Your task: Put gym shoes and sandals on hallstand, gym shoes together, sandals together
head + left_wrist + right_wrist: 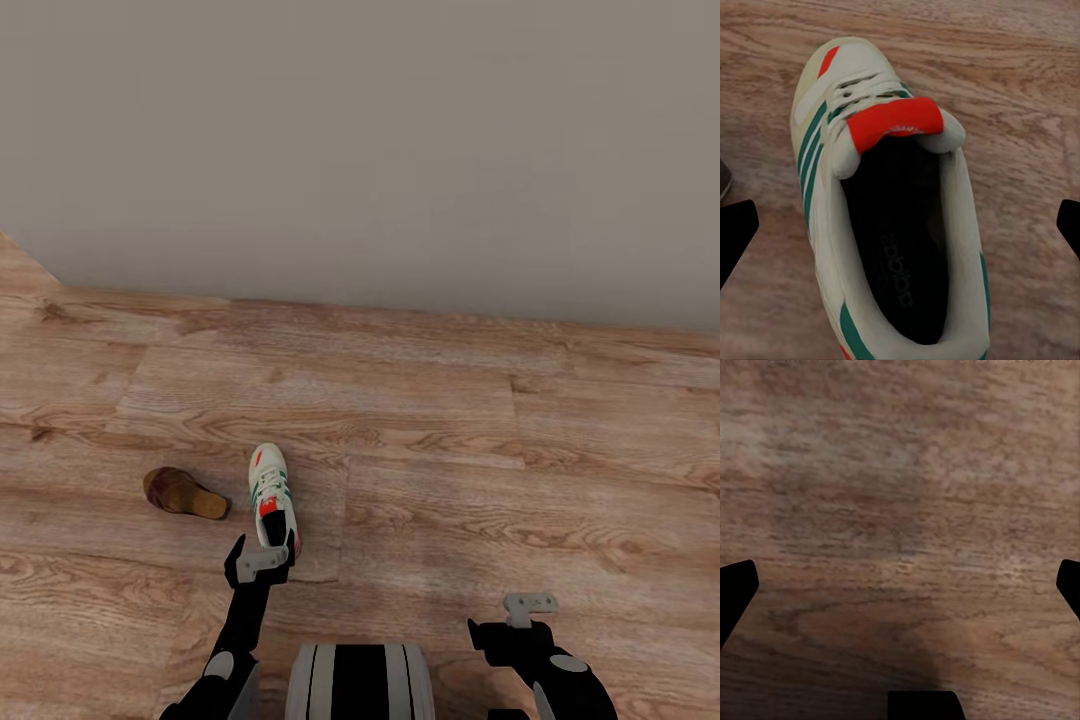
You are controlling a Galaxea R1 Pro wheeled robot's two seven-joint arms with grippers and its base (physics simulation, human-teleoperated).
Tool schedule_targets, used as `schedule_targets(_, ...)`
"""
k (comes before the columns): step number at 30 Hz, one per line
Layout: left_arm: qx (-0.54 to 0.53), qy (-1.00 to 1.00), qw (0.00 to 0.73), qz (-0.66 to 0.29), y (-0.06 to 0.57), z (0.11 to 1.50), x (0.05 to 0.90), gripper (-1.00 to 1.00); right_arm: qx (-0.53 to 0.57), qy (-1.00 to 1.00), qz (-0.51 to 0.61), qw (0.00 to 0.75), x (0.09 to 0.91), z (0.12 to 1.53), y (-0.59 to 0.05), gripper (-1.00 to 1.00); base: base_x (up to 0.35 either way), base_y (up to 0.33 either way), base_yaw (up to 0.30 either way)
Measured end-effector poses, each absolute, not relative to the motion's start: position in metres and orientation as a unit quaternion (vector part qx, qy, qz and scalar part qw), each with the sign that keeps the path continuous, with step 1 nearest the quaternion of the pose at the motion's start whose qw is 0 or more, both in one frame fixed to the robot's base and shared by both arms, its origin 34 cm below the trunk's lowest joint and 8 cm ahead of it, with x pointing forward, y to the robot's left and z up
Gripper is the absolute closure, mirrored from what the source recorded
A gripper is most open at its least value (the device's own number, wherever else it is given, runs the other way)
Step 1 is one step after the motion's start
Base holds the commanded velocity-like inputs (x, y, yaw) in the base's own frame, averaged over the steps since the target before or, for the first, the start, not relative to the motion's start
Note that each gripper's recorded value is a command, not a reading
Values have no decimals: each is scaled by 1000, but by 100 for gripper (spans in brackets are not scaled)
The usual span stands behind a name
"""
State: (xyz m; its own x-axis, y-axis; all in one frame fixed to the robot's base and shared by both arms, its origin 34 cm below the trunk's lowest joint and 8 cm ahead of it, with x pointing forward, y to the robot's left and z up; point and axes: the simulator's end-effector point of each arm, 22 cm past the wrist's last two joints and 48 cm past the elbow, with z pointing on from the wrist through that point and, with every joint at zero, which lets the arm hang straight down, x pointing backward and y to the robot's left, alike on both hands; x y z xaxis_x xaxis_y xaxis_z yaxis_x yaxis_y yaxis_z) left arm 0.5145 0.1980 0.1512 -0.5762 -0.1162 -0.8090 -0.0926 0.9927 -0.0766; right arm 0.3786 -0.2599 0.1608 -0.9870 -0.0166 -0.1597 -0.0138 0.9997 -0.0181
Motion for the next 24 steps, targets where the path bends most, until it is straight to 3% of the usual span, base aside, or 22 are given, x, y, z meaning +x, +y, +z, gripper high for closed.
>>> schedule_targets(24,-58,912,406,-11,197,103,473,-100,-9,1000,-9,26,340,129,-261,-100,0,0,0)
